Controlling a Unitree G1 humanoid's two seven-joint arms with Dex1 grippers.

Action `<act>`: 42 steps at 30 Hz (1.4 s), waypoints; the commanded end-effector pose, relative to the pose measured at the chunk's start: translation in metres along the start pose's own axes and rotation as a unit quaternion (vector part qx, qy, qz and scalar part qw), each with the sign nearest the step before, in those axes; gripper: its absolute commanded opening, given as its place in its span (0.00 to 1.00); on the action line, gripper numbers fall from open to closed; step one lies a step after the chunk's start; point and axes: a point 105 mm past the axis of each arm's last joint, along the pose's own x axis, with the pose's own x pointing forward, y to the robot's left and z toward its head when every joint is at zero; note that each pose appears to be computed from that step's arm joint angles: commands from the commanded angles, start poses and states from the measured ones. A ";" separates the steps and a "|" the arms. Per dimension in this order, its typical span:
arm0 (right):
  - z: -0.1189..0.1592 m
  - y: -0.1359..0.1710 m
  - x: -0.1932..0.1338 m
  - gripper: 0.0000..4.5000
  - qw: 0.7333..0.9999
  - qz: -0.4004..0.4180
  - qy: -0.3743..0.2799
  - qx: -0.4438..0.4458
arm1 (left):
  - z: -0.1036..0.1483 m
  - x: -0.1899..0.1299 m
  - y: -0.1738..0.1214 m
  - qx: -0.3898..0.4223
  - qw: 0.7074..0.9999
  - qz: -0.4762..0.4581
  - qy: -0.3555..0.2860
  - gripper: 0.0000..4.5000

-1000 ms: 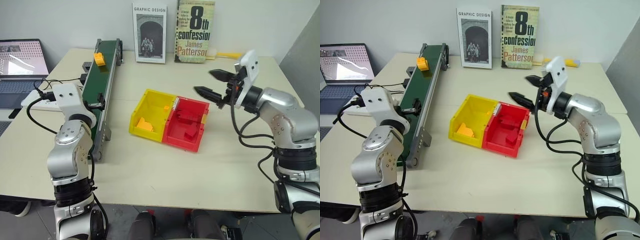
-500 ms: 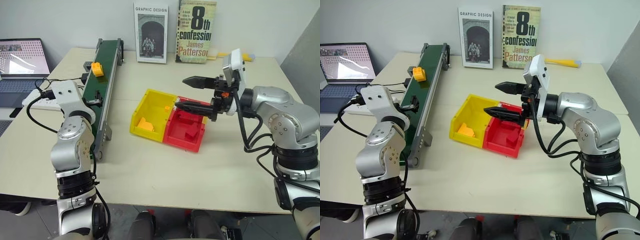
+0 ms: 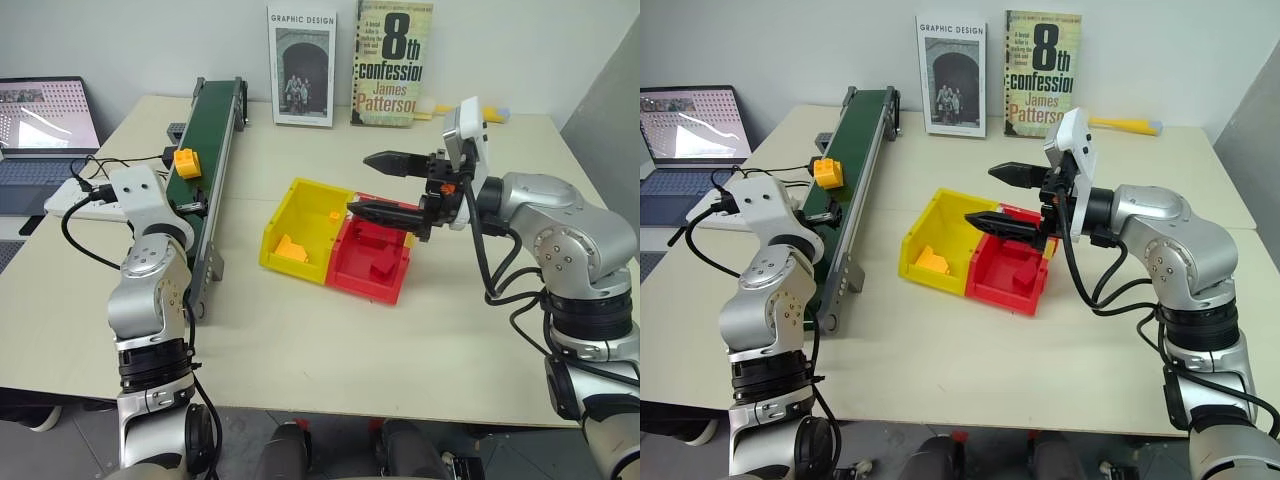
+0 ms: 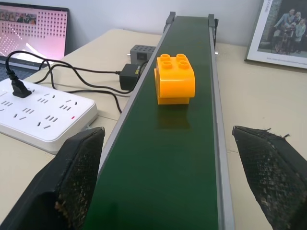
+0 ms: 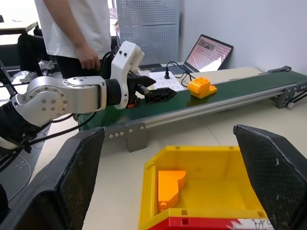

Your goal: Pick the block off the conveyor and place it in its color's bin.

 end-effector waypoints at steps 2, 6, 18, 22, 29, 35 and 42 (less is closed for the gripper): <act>0.014 0.002 -0.003 1.00 1.000 -0.002 -0.012 -0.026 | 0.017 0.002 0.000 -0.007 0.999 0.006 -0.034 0.99; 0.015 0.001 -0.003 1.00 1.000 -0.003 -0.011 -0.029 | 0.014 0.002 0.003 -0.014 0.999 0.014 -0.030 0.99; 0.015 -0.003 -0.004 1.00 0.999 -0.014 -0.011 -0.033 | 0.006 -0.004 0.011 -0.038 0.999 0.031 -0.018 0.65; 0.016 -0.004 -0.005 1.00 0.999 -0.016 -0.011 -0.033 | 0.004 -0.007 0.017 -0.055 0.997 0.045 -0.008 0.47; 0.016 -0.004 -0.007 1.00 0.999 -0.020 -0.008 -0.037 | 0.017 -0.010 0.013 -0.061 0.997 0.031 -0.021 0.34; 0.006 -0.003 -0.018 1.00 0.995 -0.049 0.042 -0.070 | 0.056 -0.009 -0.042 0.010 0.992 -0.117 -0.048 0.34; 0.003 0.008 -0.021 1.00 0.989 -0.081 0.068 -0.100 | 0.053 -0.023 -0.133 0.085 0.925 -0.370 -0.010 0.34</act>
